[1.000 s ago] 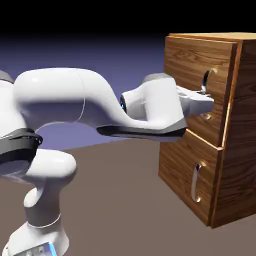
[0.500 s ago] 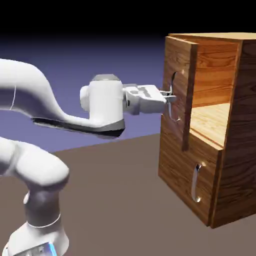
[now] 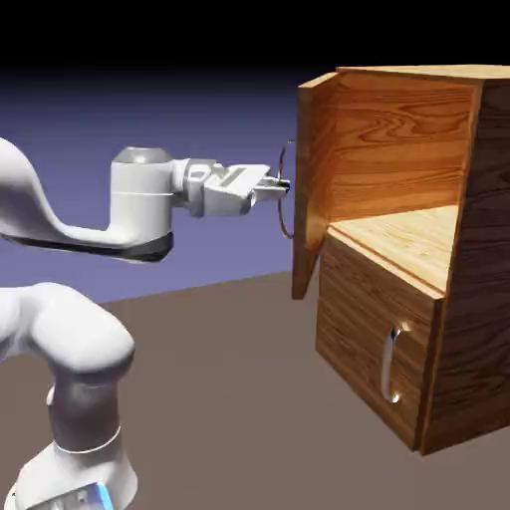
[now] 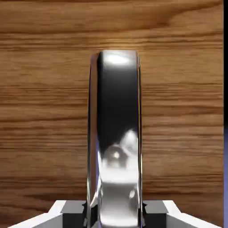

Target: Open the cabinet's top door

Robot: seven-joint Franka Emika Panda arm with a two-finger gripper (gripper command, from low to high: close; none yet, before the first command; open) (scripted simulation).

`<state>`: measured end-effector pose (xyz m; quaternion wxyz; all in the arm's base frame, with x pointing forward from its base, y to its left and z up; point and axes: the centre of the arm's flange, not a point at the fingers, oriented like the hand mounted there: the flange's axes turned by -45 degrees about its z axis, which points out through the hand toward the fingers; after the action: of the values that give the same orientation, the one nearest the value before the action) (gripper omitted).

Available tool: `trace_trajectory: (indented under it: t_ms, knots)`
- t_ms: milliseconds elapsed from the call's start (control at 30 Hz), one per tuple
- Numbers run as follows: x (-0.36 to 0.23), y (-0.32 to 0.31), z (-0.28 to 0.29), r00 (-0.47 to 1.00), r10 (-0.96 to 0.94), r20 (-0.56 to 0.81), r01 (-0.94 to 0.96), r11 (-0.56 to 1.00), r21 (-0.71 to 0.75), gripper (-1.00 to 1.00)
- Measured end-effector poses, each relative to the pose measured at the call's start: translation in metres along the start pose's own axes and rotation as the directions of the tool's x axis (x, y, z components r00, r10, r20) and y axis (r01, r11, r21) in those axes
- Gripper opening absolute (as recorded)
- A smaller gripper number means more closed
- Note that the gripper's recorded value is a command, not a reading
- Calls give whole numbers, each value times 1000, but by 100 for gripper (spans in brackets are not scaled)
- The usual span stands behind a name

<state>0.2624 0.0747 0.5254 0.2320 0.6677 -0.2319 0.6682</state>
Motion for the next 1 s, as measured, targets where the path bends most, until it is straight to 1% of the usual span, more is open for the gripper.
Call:
trace_trajectory:
  t_ms: [333,633,833,1000]
  knots:
    - [0,-41,-70,1000,0,0,0,975,-224,-100]
    - [0,-101,-132,1000,0,0,0,893,-449,-100]
    - [0,-143,-161,1000,0,1,0,820,-572,-100]
    - [0,-170,-176,1000,0,1,0,768,-641,-100]
